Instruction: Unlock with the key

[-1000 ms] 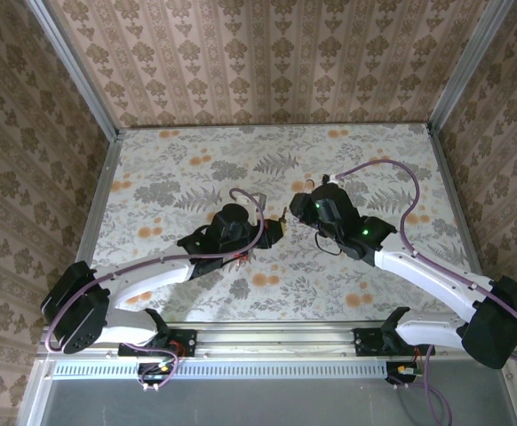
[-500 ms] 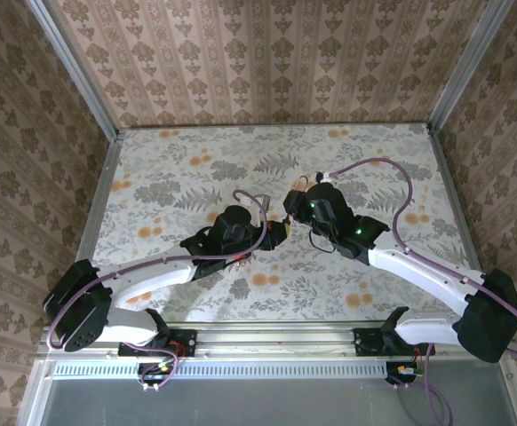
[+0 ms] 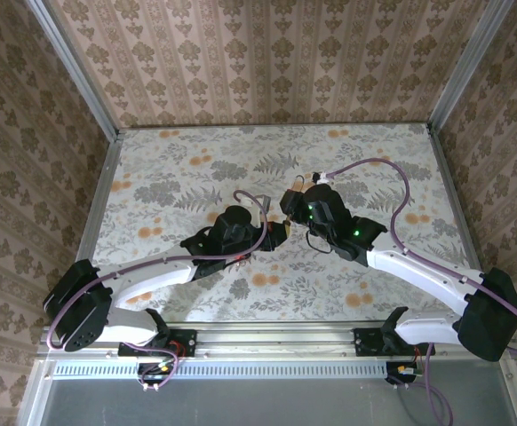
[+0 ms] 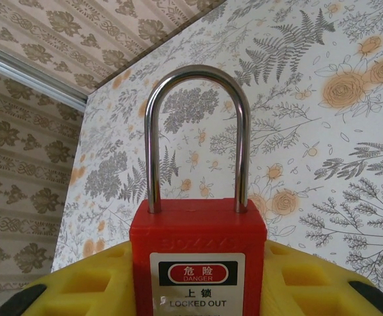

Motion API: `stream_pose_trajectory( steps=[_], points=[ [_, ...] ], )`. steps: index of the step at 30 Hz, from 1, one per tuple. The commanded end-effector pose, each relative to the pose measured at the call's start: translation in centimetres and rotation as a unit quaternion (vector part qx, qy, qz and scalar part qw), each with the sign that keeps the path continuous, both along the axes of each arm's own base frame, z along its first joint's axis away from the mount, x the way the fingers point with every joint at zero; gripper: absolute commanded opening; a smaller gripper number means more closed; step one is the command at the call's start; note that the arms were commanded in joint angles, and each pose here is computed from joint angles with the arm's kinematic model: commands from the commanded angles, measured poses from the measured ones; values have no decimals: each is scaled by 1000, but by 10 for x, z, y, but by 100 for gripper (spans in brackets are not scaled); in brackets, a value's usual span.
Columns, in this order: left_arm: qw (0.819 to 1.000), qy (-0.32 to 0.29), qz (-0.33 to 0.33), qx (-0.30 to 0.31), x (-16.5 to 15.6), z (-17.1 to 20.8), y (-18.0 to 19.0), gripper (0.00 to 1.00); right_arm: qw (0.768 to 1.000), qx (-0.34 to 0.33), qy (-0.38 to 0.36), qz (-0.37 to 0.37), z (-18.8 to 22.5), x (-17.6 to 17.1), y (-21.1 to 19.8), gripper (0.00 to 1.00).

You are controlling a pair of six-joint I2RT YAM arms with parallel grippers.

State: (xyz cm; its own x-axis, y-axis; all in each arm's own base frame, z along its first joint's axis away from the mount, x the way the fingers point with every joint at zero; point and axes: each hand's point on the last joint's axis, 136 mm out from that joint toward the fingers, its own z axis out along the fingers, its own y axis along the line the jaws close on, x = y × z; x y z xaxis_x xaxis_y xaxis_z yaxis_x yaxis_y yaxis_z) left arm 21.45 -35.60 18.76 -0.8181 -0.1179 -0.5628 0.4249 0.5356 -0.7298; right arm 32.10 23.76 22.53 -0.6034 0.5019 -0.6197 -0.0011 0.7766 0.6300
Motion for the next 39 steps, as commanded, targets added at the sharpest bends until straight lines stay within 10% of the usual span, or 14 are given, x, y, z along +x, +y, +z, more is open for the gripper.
stream_pose_trajectory(
  steps=[1, 39],
  points=[
    [1000, -13, 4, -18, 5, 14, -3, 0, 1000, 1, -11, 4, 2, -5, 3, 0],
    [1000, -25, -6, -15, -1, 22, -4, 0, 998, -62, -1, -7, -17, 1, -3, 0]
  ],
)
